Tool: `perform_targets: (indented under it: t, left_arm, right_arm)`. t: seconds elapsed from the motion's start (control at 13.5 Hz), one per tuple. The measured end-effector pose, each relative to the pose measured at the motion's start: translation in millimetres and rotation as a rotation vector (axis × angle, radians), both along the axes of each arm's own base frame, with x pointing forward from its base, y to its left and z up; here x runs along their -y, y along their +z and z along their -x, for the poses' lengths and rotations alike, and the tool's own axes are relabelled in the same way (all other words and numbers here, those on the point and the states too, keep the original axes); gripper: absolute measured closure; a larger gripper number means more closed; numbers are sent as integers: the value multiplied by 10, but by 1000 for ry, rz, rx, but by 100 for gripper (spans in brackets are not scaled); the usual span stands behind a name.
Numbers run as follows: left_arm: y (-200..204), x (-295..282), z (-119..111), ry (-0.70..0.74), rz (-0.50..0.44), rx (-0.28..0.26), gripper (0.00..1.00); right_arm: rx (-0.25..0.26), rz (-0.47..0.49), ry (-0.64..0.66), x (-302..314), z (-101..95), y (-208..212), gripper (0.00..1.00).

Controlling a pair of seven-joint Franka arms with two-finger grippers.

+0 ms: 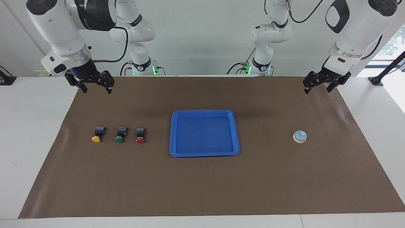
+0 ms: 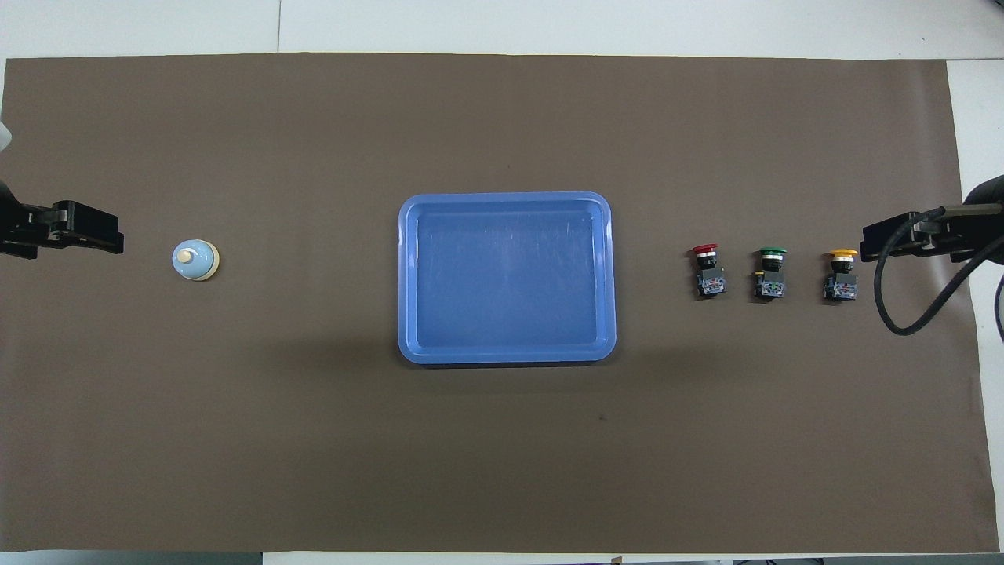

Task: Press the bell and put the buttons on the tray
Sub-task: 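Move the left gripper toward the white bell, then press down on the white bell with the left gripper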

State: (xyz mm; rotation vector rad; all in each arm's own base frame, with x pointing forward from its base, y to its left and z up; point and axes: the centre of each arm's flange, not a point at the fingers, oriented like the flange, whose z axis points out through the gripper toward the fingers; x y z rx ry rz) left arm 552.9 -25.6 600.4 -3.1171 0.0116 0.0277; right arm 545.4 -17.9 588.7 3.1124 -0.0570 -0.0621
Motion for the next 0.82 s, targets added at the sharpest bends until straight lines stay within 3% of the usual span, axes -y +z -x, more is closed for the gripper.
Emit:
perform_targets:
  t: [0.22,0.52,0.82]
  left_arm:
    - [-170,-18,6,9,-1,-10,49]
    - [-692,-29,-33,2,1,14,98]
    - [-1232,-149,-90,-4,5,19,99]
  right_arm:
    - [0,0,0,0,0,0,0]
    - [0,0,0,0,0,0,0]
    - [0,0,0,0,0,0,0]
